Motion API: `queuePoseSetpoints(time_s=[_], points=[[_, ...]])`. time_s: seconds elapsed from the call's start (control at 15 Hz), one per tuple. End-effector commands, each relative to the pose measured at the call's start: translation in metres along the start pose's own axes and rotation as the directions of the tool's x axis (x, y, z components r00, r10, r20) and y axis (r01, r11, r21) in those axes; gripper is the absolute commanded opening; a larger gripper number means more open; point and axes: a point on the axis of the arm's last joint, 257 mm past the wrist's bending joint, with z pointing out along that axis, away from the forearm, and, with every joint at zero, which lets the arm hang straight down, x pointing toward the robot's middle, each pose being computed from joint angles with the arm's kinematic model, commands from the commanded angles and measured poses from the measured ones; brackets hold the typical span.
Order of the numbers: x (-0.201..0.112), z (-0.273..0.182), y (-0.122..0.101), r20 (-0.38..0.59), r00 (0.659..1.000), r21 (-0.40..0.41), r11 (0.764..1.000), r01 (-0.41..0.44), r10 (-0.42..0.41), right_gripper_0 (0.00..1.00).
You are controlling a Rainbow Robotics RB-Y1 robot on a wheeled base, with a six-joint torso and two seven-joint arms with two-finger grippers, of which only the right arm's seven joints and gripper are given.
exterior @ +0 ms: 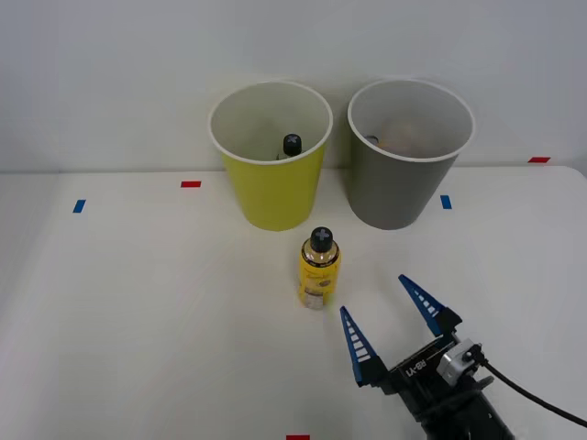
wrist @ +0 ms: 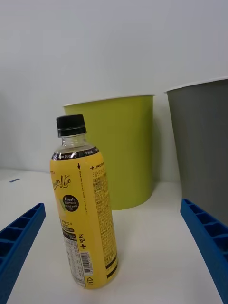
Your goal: Put cans in the gray bin, plastic bottles in the light green bin
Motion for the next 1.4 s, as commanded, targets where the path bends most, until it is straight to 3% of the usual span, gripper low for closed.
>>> queuePoseSetpoints(time_s=[0.07,0.47,1.07,1.4], points=[[0.004,0.028,0.013,-0.012,1.000,-0.020,1.000,-0.014,0.014,0.99],[0.010,0.087,0.019,-0.063,0.998,-0.018,1.000,-0.008,0.007,0.99],[0.018,0.101,0.030,-0.093,0.994,0.010,0.999,-0.050,0.050,0.99],[0.017,0.101,0.023,-0.087,0.995,0.034,0.998,-0.045,0.048,0.99]])
